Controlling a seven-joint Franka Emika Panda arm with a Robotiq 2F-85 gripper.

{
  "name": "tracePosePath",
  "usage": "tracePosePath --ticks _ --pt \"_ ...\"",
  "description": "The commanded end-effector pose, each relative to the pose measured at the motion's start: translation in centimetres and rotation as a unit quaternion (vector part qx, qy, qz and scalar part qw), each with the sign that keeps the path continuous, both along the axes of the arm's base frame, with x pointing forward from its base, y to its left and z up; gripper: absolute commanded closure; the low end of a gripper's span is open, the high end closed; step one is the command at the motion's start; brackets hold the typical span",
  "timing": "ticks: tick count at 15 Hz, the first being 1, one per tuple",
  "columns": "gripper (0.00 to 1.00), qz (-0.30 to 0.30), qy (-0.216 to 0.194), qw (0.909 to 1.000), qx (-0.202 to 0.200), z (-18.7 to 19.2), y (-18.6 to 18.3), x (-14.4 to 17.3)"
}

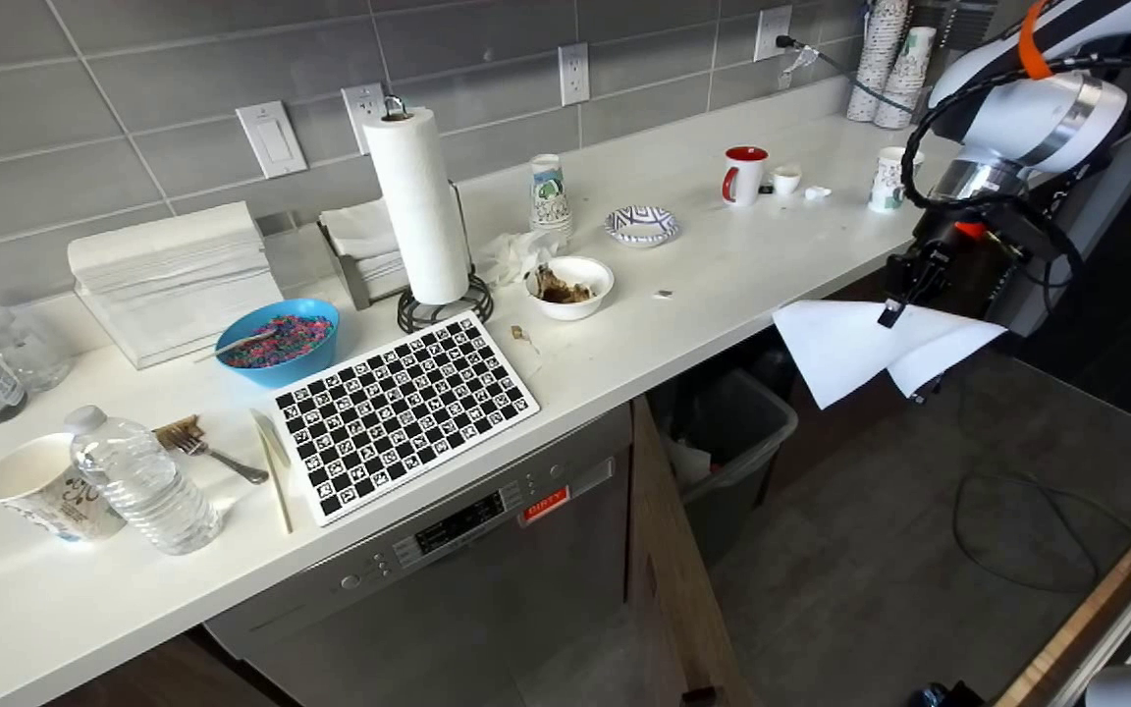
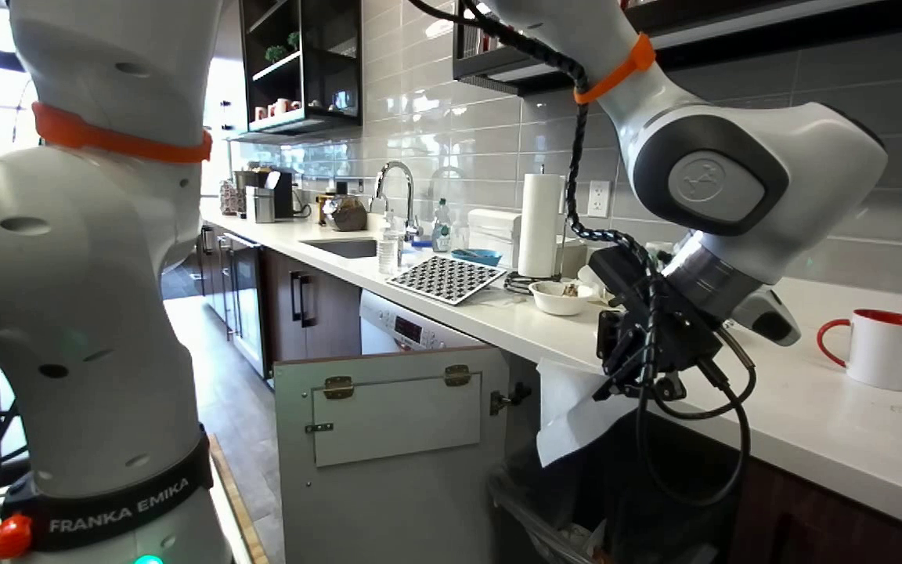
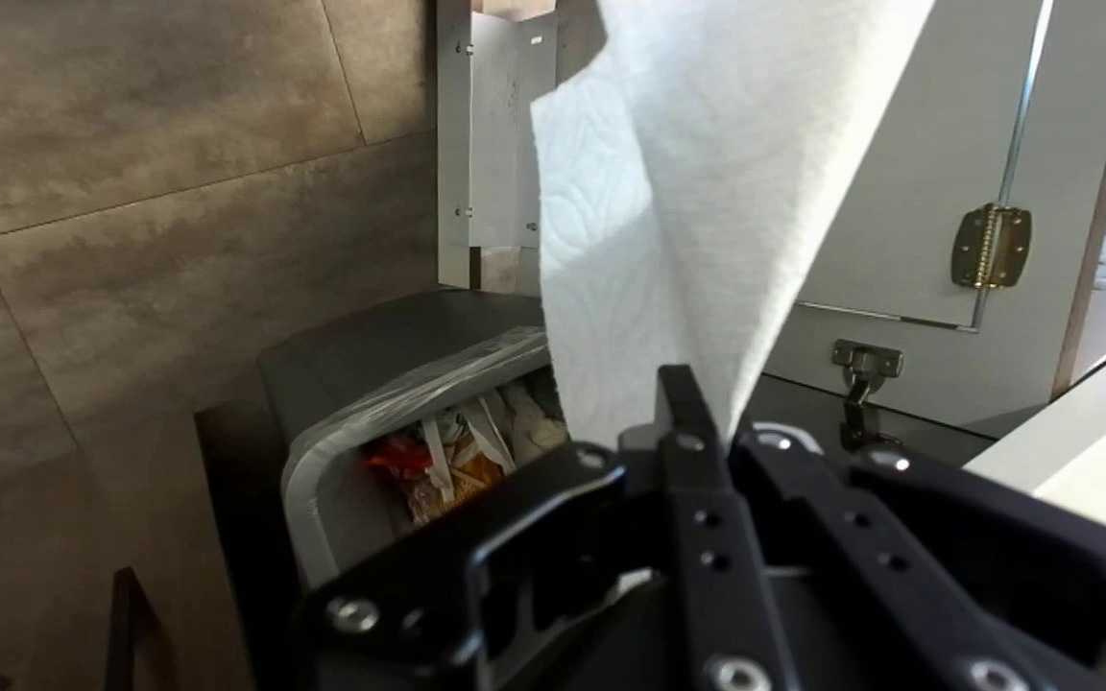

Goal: Put the paper inside the rubbish bin

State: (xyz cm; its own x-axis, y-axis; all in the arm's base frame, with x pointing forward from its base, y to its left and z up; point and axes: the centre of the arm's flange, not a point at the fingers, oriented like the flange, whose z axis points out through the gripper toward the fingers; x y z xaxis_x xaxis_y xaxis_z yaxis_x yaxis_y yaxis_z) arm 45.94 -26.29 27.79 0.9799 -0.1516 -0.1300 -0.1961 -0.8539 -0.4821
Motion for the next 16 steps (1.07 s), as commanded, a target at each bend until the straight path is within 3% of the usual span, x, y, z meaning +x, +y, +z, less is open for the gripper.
tracePosePath --ticks 1,5,9,12,16 --pt "1.00 0.036 0.054 0.9971 0.039 -4.2 0.6 0.3" --pt "1.00 0.084 0.148 0.9829 0.070 -8.8 2.6 -0.4" --pt "1.00 0.127 0.201 0.9648 0.112 -14.0 4.4 0.4" --pt "1.00 0.125 0.187 0.9635 0.146 -16.6 5.3 1.3" --pt "1.00 0.107 0.128 0.9672 0.192 -18.5 5.3 1.5"
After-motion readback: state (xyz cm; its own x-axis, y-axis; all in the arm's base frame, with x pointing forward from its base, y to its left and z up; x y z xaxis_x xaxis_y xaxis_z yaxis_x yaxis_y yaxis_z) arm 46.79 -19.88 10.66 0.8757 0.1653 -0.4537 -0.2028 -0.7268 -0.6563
